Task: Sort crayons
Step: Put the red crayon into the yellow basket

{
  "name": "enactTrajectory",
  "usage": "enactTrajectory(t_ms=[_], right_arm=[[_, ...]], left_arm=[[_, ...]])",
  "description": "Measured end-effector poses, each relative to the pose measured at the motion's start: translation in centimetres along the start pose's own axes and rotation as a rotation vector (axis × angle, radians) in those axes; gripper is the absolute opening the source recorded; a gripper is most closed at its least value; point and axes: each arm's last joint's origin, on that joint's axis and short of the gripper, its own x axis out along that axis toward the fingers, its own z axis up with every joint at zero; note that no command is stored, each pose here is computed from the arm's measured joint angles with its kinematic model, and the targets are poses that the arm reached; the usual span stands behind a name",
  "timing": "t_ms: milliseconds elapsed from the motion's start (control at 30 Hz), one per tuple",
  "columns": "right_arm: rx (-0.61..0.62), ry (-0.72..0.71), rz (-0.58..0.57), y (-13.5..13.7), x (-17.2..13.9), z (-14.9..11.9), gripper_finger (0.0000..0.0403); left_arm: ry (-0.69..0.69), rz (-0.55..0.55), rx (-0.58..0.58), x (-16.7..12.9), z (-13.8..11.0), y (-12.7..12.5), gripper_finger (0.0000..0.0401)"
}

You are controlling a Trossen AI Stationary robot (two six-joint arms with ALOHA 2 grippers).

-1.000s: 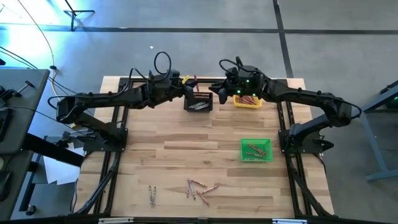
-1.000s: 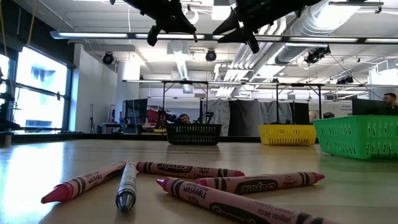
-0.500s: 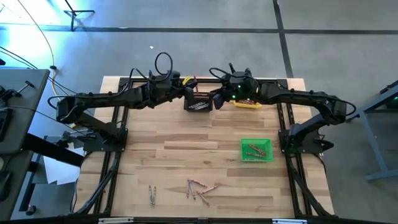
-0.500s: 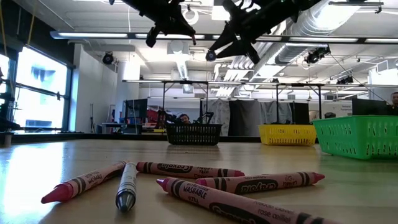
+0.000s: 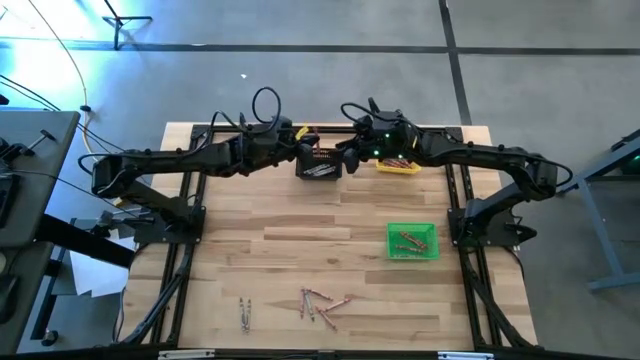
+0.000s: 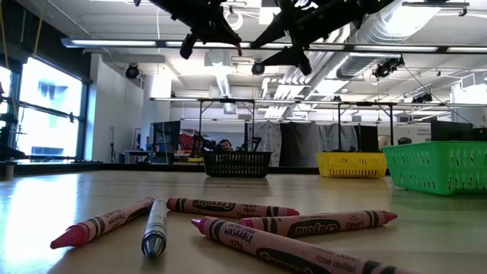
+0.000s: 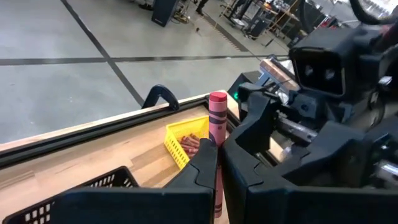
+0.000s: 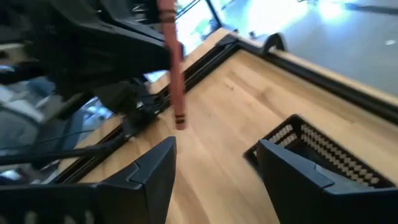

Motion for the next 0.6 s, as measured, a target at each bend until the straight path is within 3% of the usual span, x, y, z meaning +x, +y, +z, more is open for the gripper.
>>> enactTrajectory(t_ms=[600], right_arm=[[0.033,0.026,0.068,0.5,1.7,-0.8,0.0209]], left_arm=[[-0.004,-0.029,-0.083,0.8,-1.3,-1.1,0.0]])
